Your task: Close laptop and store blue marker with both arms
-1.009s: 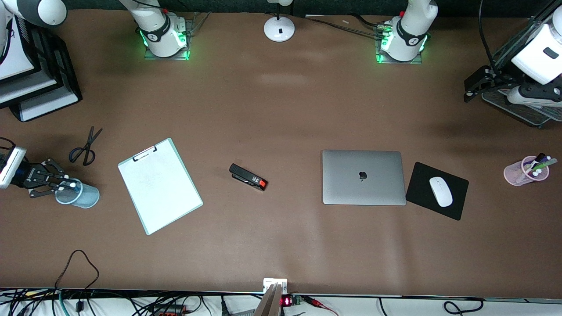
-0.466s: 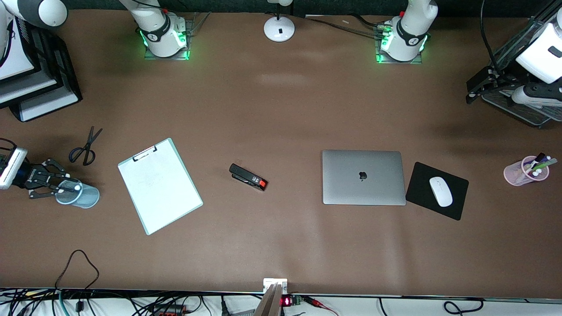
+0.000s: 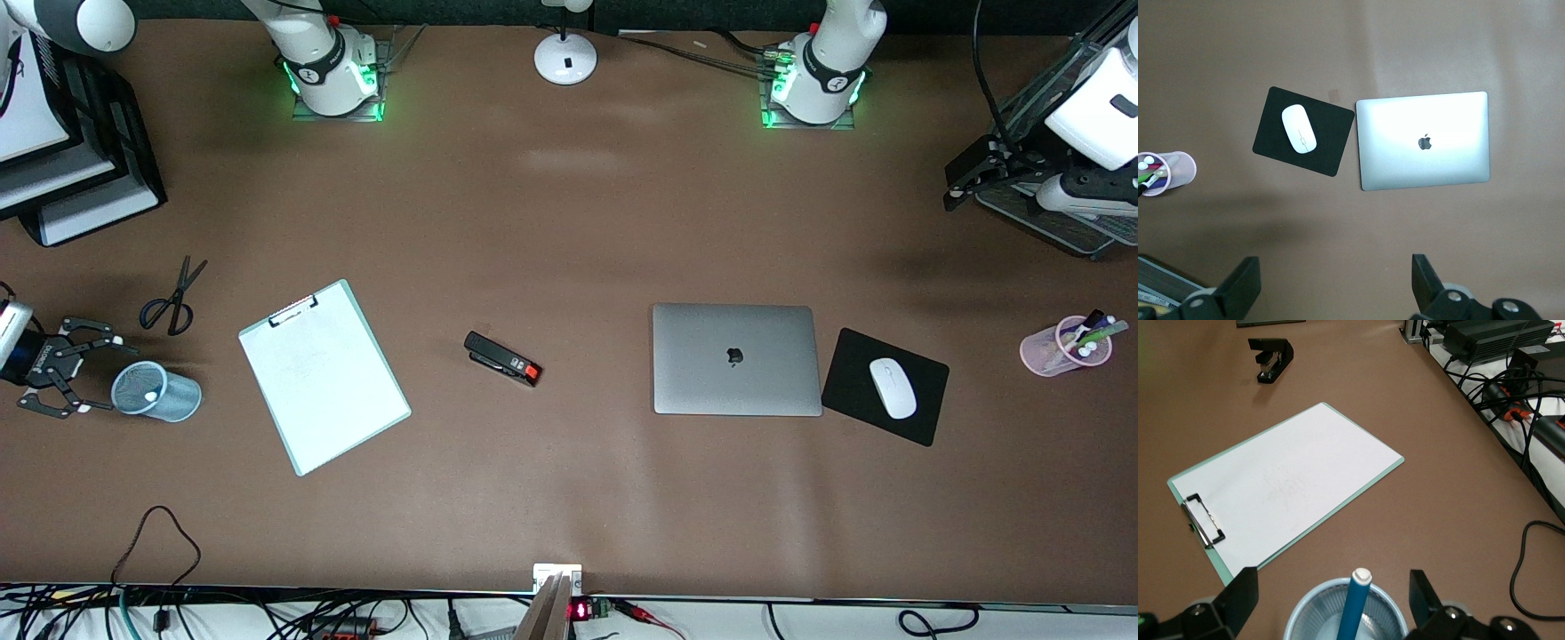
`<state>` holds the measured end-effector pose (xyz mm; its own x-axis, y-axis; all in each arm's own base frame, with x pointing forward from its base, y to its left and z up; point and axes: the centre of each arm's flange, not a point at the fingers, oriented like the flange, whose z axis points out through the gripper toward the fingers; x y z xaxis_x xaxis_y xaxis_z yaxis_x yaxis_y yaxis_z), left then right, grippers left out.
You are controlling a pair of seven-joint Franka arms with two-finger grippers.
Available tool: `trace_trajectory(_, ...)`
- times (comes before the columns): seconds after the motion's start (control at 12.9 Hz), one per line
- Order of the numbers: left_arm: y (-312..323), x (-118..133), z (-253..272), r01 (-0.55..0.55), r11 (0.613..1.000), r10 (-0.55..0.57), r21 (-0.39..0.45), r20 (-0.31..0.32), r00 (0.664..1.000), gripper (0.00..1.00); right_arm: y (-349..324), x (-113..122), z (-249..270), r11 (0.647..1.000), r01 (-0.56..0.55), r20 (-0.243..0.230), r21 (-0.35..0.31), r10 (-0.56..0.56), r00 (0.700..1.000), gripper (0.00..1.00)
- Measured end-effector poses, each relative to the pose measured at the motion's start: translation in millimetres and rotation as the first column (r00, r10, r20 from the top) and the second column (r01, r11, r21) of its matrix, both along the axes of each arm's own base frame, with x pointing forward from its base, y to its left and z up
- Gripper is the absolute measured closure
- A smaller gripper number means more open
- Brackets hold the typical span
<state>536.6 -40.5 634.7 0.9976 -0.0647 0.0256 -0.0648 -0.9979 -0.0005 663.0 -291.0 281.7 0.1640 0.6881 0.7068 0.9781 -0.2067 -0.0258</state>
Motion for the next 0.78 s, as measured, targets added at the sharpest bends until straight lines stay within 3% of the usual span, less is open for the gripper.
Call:
trace_trajectory(0.23, 0, 0, -2, 0.0, 1.0, 0.0, 0.0, -0.003, 1.0, 0.0, 14, 5, 58, 0.995, 0.075, -0.114, -0.067, -0.082, 0.99, 0.0)
trace_trajectory(0.39, 0, 1, -4, 0.0, 1.0, 0.0, 0.0, -0.008, 1.0, 0.0, 46, 15, 111, 0.985, 0.103, -0.153, -0.138, -0.124, 0.98, 0.0)
trace_trajectory(0.62, 2, 2, -6, -0.003, 1.0, 0.003, 0.0, -0.011, 1.0, 0.0, 98, 22, 167, 0.969, 0.139, -0.258, -0.205, -0.19, 0.947, 0.0)
trace_trajectory(0.78, 2, 2, -7, -0.004, 1.0, 0.004, 0.0, -0.011, 1.0, 0.0, 126, 29, 183, 0.955, 0.159, -0.297, -0.252, -0.232, 0.926, 0.0)
